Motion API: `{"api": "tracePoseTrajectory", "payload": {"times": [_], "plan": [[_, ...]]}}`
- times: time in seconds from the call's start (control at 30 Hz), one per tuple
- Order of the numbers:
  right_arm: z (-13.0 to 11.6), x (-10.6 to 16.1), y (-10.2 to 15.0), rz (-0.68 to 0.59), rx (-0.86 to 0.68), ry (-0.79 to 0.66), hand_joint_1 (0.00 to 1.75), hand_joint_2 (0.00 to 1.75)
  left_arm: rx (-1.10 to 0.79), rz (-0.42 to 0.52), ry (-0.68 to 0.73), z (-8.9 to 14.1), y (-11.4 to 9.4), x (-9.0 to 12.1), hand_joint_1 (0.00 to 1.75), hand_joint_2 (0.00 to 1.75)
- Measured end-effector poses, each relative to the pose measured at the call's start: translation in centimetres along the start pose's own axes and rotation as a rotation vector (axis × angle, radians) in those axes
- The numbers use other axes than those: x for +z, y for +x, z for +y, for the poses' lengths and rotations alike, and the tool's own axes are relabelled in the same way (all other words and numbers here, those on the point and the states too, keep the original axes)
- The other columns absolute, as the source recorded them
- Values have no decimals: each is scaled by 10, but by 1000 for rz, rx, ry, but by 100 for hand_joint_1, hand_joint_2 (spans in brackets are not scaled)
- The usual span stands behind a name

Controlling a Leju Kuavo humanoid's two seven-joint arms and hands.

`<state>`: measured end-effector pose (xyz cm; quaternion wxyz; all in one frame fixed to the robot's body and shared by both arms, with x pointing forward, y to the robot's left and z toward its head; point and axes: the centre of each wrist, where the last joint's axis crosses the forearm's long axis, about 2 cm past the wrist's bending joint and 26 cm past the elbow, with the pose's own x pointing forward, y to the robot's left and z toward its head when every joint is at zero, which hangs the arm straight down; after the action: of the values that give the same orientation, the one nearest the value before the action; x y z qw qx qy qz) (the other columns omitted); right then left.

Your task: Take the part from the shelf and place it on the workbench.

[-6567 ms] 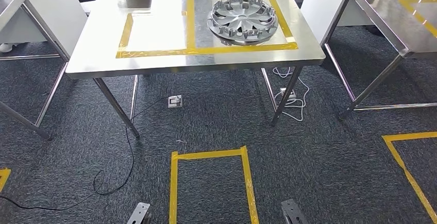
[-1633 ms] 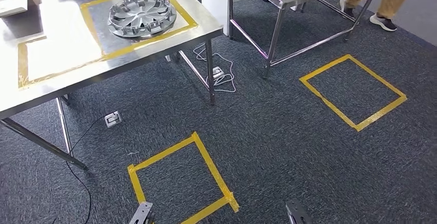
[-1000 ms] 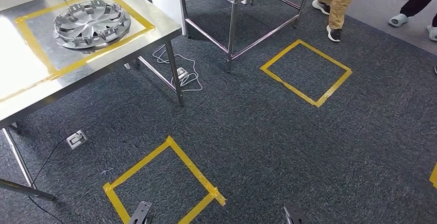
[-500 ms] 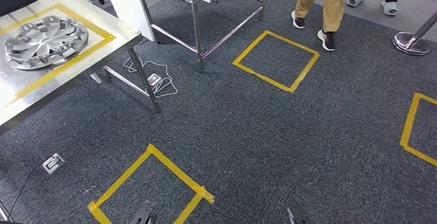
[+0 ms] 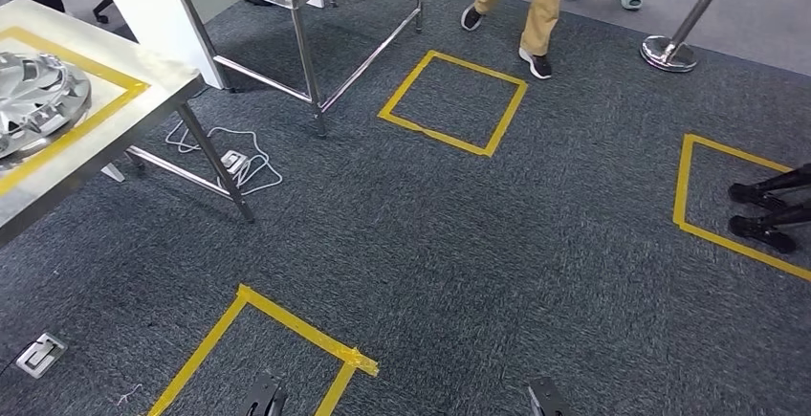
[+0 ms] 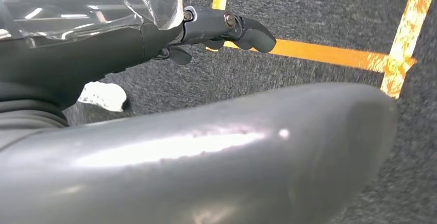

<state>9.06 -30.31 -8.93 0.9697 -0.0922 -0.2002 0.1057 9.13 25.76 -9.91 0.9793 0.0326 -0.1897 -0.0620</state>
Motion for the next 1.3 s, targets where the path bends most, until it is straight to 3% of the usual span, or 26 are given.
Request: {"api": "tracePoseTrajectory", "payload": {"times": [1.1, 1.3], "plan": [[6, 4, -3, 9, -23, 1, 0, 0, -51, 24, -3, 1, -9, 2, 0, 0], [9, 9, -14, 16, -95, -16, 0, 0, -126, -17, 33, 6, -15, 2, 0, 0]]}}
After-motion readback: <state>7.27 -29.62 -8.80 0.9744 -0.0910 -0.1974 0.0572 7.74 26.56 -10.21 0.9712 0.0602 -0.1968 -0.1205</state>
